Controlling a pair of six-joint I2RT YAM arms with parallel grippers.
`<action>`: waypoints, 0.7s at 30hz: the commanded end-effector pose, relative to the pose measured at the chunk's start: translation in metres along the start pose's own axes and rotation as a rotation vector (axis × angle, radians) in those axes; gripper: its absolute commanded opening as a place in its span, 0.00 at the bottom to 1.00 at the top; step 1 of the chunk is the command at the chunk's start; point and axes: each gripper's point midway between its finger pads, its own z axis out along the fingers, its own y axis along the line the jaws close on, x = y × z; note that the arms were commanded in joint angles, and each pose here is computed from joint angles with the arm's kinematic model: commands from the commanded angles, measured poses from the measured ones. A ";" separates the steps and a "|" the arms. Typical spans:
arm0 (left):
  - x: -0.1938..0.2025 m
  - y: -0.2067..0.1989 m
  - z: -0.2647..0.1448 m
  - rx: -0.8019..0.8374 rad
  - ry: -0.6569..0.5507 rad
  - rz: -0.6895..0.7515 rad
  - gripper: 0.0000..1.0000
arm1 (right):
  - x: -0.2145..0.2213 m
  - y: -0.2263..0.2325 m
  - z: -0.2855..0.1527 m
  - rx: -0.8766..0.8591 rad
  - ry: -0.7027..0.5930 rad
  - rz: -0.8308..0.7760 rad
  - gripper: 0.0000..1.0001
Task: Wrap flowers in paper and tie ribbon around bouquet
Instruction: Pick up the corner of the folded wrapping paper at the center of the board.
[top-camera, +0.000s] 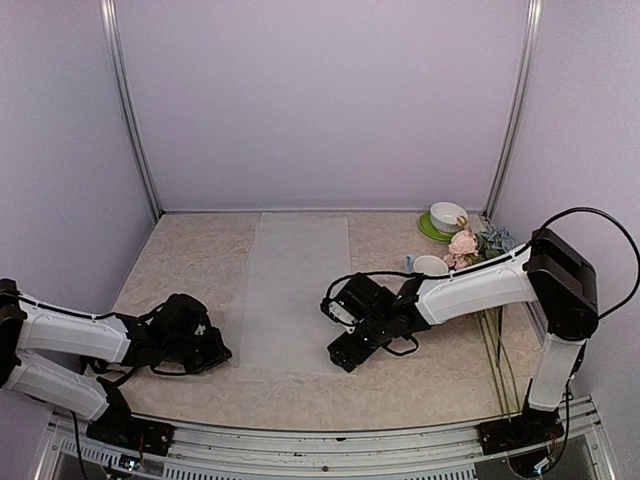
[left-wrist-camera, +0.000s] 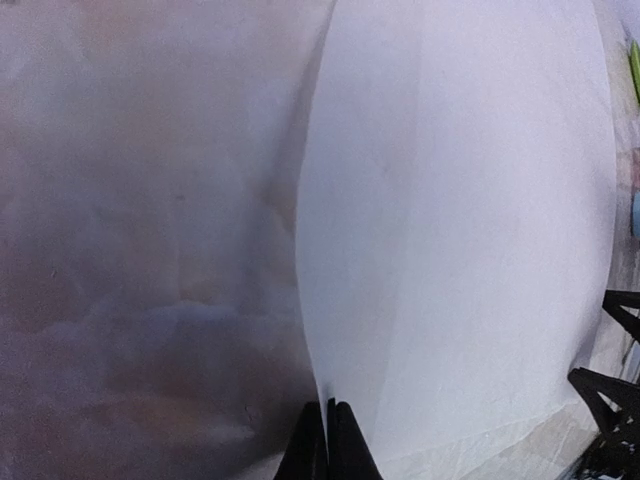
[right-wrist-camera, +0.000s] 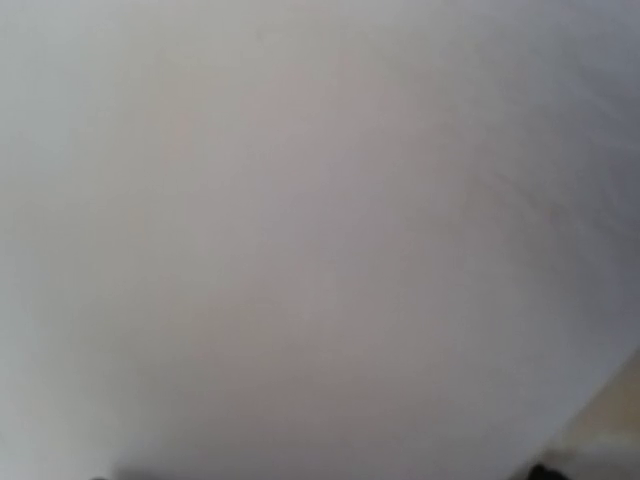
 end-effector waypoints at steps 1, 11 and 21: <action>-0.003 0.015 0.001 -0.064 -0.018 0.024 0.00 | 0.028 0.004 0.007 -0.030 0.083 -0.001 0.89; -0.092 -0.058 -0.087 -0.124 -0.322 0.264 0.00 | -0.025 0.024 -0.037 -0.123 -0.066 -0.027 0.89; -0.116 -0.200 -0.129 -0.188 -0.417 0.916 0.00 | -0.099 0.028 -0.170 -0.396 -0.426 0.020 0.93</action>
